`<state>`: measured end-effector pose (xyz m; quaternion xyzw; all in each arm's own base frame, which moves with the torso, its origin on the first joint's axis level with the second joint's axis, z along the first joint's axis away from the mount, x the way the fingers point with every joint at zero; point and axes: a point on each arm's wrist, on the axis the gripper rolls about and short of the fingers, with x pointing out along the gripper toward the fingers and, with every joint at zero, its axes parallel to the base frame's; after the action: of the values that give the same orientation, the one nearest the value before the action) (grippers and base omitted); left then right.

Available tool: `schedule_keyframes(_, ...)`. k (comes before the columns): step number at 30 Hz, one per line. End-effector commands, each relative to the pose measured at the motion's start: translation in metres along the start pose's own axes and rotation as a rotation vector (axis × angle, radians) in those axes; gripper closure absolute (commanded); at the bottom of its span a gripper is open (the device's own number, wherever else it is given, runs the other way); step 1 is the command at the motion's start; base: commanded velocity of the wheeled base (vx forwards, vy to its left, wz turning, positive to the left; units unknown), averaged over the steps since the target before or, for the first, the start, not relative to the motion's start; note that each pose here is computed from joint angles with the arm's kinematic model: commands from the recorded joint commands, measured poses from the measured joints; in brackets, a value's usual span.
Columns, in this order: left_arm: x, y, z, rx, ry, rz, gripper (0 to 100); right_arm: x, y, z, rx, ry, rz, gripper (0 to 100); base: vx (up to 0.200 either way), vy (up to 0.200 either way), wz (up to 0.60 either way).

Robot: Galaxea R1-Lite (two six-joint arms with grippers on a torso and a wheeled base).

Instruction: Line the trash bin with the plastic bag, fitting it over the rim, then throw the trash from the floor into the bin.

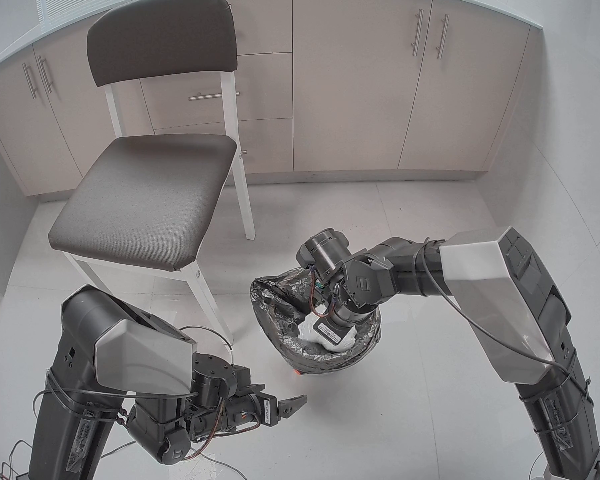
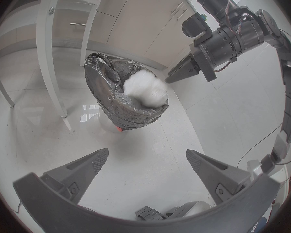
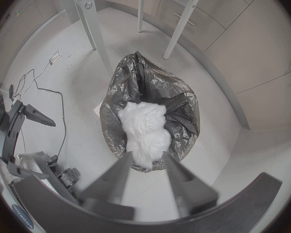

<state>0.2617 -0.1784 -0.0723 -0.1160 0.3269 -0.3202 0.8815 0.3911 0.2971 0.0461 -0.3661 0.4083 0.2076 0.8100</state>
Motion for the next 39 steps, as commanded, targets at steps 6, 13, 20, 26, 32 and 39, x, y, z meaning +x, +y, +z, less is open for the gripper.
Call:
schedule_keyframes(6, 0.0, 0.0, 0.0, 0.0, 0.0, 0.0, 0, 0.001, -0.002, 0.003, 0.014, -0.03, -0.01, 0, 0.0, 0.0, 0.0)
schedule_keyframes(13, 0.0, 0.0, 0.0, 0.0, -0.001, 0.0, 0, -0.011, -0.009, 0.006, 0.02, -0.04, -0.056, 0, 0.0, 0.0, 0.0)
schedule_keyframes(20, -0.004, -0.001, 0.006, -0.009, -0.022, 0.004, 0, -0.074, -0.038, 0.018, -0.003, -0.08, -0.227, 0, 0.0, 0.0, 0.0)
schedule_keyframes(26, -0.053, -0.021, 0.057, 0.012, -0.188, -0.024, 0, -0.173, -0.076, 0.006, 0.039, -0.077, -0.36, 0, 0.0, 0.0, 0.0)
schedule_keyframes(32, -0.174, -0.07, 0.11, 0.155, -0.536, -0.113, 0, -0.298, -0.109, -0.057, 0.031, 0.017, -0.42, 0, 0.0, 0.0, 0.0)
schedule_keyframes(39, -0.292, -0.075, 0.06, 0.346, -0.637, 0.179, 0, -0.414, -0.127, -0.165, 0.059, 0.146, -0.54, 0, 0.0, 0.0, 0.0)
